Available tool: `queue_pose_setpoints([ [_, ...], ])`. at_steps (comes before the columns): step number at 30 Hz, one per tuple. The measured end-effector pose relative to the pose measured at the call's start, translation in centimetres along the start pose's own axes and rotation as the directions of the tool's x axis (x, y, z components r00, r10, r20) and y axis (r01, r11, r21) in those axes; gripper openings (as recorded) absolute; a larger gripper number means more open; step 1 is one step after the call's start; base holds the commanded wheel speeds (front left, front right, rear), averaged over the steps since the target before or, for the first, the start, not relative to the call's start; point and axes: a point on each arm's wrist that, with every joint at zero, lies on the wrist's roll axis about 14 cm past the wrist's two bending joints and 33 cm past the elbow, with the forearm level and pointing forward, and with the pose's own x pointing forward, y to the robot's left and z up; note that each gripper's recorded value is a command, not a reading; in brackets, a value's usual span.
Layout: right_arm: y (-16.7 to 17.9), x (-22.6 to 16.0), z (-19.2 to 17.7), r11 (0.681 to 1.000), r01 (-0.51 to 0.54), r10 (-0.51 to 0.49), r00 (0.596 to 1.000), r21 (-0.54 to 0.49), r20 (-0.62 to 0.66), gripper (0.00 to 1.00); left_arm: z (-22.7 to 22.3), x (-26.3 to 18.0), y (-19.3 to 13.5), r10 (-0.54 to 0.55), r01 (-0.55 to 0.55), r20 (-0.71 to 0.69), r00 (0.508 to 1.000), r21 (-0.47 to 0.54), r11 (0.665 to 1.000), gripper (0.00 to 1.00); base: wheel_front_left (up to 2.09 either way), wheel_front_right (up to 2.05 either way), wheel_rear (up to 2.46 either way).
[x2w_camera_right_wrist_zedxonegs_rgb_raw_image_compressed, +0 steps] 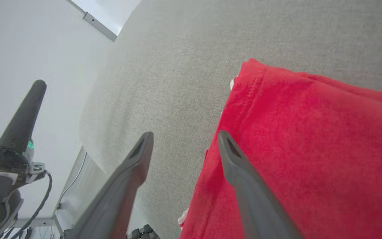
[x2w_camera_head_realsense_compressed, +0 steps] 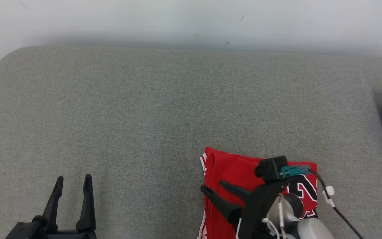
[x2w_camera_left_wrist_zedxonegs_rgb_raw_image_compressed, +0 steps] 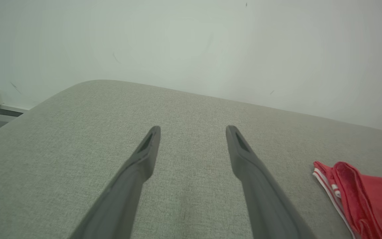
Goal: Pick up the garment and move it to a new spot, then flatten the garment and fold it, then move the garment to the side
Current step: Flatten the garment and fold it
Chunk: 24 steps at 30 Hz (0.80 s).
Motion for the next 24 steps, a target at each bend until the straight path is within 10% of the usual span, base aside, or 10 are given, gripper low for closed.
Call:
queue_pose_setpoints([
  [9, -5.3, -6.3, 5.7, 0.976, 0.218, -0.213, 0.949, 0.003, 0.232, 1.00, 0.1, -0.4, -0.3, -0.008, 0.008, 0.002, 1.000, -0.003, 1.000, 1.00, 0.00, 0.00, 0.00],
  [17, -10.0, -9.9, 2.9, 0.902, 0.431, -0.423, 0.885, 0.000, 0.192, 1.00, -0.1, -0.5, -1.1, -0.026, 0.026, 0.001, 1.000, -0.016, 1.000, 1.00, 0.00, 0.00, 0.00],
  [24, -14.0, -14.0, 4.4, 0.795, 0.607, -0.560, 0.735, 0.000, 0.382, 1.00, -0.1, -0.7, -1.4, -0.027, 0.027, 0.004, 1.000, -0.021, 0.999, 1.00, 0.00, 0.00, 0.00],
])
